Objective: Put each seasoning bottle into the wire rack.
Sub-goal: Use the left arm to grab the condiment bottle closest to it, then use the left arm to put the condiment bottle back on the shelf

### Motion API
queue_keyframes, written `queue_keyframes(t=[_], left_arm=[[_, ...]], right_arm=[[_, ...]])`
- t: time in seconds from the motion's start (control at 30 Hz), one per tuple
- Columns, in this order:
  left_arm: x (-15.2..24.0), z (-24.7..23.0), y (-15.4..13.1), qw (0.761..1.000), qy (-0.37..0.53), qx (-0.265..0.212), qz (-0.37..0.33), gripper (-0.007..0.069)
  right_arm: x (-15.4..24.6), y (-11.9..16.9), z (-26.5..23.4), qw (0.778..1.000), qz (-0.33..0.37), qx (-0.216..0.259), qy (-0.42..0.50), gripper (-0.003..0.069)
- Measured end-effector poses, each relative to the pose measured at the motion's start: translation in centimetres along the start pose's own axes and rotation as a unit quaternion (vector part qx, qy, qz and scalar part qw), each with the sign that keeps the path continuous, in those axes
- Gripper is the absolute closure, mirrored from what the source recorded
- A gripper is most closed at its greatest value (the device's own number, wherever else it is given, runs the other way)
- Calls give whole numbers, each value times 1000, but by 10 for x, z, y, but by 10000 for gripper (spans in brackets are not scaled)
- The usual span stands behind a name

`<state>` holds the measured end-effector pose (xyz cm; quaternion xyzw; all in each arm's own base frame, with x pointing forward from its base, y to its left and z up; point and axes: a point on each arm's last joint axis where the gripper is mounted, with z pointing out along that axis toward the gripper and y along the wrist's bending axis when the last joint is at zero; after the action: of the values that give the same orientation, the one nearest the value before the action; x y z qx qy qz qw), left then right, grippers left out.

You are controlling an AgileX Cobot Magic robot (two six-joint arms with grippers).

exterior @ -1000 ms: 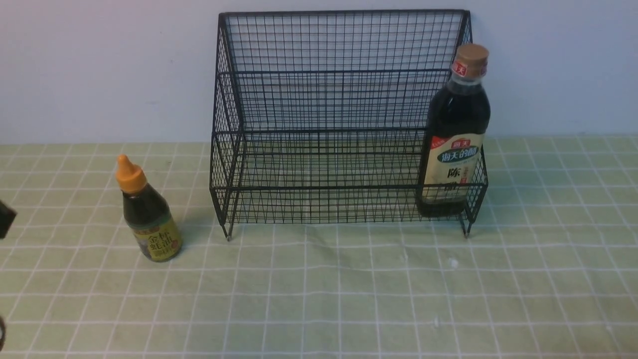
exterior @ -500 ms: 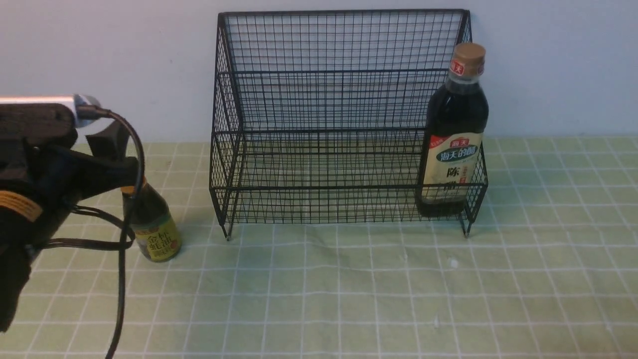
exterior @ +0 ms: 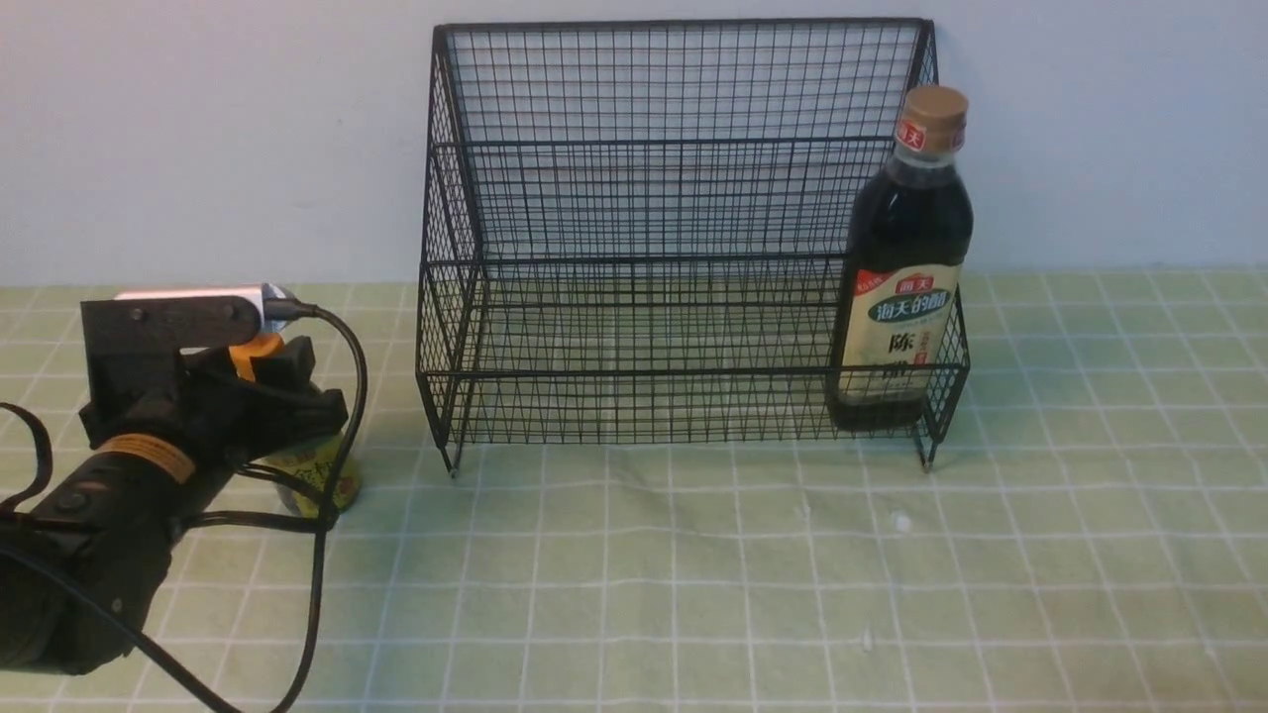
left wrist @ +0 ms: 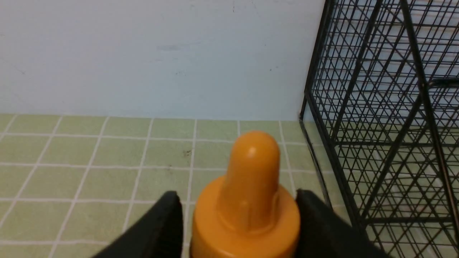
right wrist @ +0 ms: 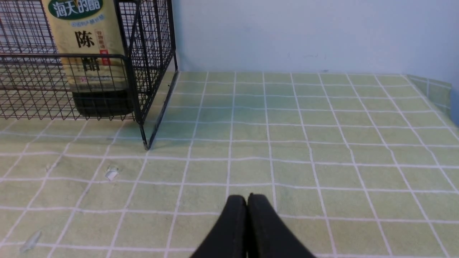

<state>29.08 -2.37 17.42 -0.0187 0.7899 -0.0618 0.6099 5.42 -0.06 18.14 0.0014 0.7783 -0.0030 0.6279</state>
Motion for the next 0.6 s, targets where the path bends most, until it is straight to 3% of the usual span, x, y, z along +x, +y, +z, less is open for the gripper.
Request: queue_keyframes(t=[0.3, 0.6], left_arm=[[-25, -17, -4, 1000, -2, 7, 13, 344], [-117, -48, -30, 997, -41, 39, 52, 344]], right_arm=[[0, 0, 0, 1000, 0, 0, 0, 673], [0, 0, 0, 1000, 0, 0, 0, 673]])
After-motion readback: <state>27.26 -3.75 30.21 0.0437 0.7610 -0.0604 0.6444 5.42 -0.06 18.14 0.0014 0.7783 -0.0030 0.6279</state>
